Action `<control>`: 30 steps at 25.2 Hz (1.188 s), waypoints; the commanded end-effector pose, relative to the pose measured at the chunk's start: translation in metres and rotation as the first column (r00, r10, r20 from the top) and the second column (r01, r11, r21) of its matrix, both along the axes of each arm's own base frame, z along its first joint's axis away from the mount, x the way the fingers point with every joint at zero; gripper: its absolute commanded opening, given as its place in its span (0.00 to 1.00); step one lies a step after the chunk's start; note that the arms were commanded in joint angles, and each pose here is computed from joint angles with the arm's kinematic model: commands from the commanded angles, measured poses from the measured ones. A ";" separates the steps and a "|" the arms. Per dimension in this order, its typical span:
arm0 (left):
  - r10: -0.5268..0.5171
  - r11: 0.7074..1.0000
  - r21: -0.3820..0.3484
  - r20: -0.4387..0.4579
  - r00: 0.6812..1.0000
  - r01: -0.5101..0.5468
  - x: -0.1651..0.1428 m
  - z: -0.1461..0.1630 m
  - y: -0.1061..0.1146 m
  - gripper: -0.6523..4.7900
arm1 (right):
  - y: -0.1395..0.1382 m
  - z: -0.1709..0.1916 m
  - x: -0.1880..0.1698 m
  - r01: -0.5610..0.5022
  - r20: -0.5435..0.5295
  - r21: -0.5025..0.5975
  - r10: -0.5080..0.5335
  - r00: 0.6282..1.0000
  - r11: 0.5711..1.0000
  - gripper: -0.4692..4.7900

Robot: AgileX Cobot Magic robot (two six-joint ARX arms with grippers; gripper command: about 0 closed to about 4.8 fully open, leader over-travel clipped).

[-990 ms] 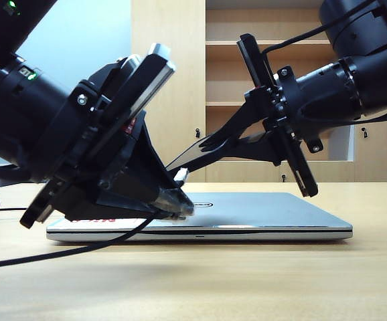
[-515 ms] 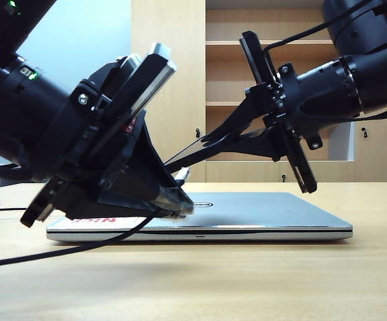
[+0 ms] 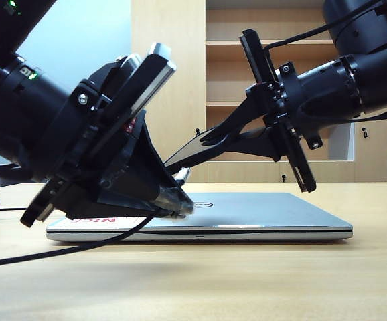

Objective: Pick up the charging cable and the phone, plug the charging cable into the charging port on the phone, and finally place them back on the table.

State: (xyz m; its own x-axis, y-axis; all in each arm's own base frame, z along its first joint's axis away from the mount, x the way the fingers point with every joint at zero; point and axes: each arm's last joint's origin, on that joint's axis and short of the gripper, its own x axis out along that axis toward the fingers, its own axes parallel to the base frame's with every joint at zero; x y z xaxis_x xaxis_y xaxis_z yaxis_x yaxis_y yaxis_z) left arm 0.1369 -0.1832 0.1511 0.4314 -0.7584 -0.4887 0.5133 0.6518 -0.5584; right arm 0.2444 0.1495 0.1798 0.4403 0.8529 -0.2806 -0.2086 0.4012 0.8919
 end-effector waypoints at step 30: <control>0.002 1.000 -0.021 0.014 1.000 -0.002 0.001 0.003 -0.001 0.11 | 0.000 0.007 0.001 -0.012 0.079 0.005 0.011 0.997 1.000 0.08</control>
